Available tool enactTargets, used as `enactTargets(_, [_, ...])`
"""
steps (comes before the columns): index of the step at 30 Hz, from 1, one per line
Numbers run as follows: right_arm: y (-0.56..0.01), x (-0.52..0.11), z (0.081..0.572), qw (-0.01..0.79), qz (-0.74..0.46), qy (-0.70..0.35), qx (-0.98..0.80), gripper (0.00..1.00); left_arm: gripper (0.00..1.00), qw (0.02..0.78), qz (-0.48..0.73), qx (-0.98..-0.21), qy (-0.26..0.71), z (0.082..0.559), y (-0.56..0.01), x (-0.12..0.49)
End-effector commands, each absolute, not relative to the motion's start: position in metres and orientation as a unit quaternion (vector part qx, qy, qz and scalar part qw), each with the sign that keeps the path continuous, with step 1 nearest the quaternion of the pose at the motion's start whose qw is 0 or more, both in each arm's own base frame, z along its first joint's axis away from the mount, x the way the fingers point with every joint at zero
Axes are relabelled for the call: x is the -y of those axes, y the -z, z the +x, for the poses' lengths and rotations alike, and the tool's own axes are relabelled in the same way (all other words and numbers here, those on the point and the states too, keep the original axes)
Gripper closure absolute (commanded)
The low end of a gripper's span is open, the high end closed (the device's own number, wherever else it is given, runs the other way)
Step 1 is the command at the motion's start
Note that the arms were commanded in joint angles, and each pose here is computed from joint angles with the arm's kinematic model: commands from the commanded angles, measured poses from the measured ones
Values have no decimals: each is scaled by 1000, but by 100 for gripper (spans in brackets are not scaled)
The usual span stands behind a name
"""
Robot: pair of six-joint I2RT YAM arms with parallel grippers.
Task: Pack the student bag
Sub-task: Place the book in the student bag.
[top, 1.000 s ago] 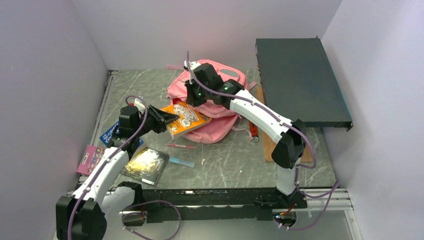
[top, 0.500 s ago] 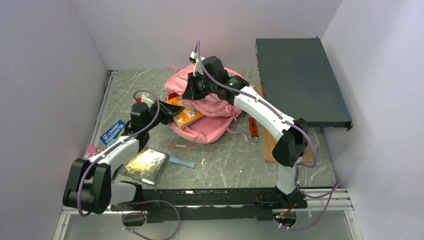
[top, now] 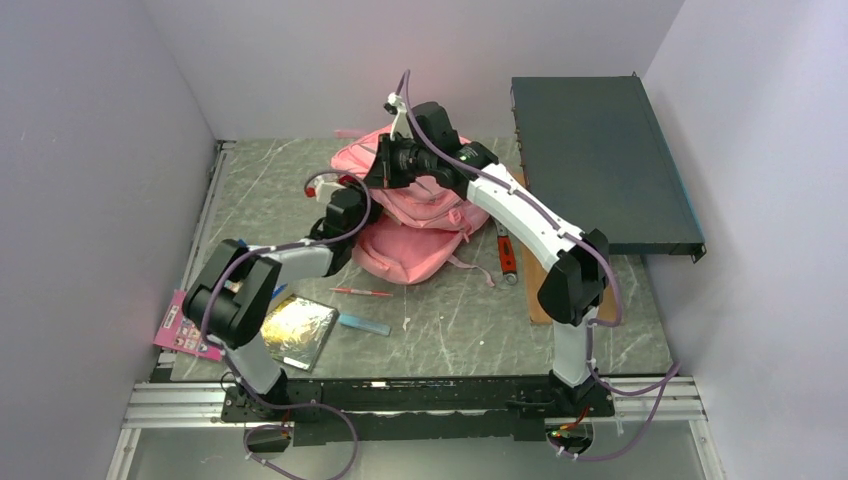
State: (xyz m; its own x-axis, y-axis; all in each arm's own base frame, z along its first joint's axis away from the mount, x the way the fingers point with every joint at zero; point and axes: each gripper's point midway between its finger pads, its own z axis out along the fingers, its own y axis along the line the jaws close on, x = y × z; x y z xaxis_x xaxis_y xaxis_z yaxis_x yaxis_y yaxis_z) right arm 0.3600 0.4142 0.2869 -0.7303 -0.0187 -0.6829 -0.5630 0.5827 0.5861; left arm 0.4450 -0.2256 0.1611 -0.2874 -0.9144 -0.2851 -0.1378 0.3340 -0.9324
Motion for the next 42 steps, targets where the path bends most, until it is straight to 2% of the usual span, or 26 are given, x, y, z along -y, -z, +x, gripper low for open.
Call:
enactTargets(1, [-394, -430, 352, 387, -198, -526, -731, 100, 100, 492, -396, -597, 495, 480, -211, 253])
enactTargets(8, [-391, -420, 365, 369, -192, -546, -727, 100, 100, 433, -376, -600, 558, 500, -192, 298])
enactTargets(14, [-380, -415, 371, 355, -195, -547, -733, 100, 100, 393, -421, -637, 512, 518, -151, 305])
enactTargets(16, [-379, -416, 370, 352, -198, -549, -732, 100, 96, 378, -435, -647, 498, 523, -139, 307])
enactTargets(18, [-379, -415, 371, 353, -200, -546, -733, 100, 80, 360, -449, -660, 483, 523, -129, 308])
enactTargets(25, [-370, -394, 374, 377, -192, -507, -751, 100, 9, 348, -437, -702, 442, 496, -126, 292])
enactTargets(27, [-369, -390, 372, 382, -189, -504, -751, 100, 4, 343, -429, -713, 437, 486, -128, 287])
enactTargets(29, [-369, -387, 371, 385, -188, -504, -750, 100, 7, 339, -418, -723, 433, 476, -129, 284])
enactTargets(34, [-372, -384, 367, 388, -186, -504, -749, 100, 27, 329, -414, -750, 398, 448, -123, 268])
enactTargets(36, [-376, -384, 365, 389, -186, -509, -745, 100, 39, 334, -408, -747, 405, 445, -123, 268])
enactTargets(39, [-381, -383, 360, 390, -182, -519, -738, 100, 60, 339, -392, -749, 414, 452, -124, 273])
enactTargets(41, [-384, -383, 356, 388, -183, -525, -735, 100, 84, 341, -367, -753, 428, 457, -129, 282])
enactTargets(42, [-384, -383, 355, 387, -185, -526, -735, 100, 92, 343, -351, -752, 440, 459, -135, 288])
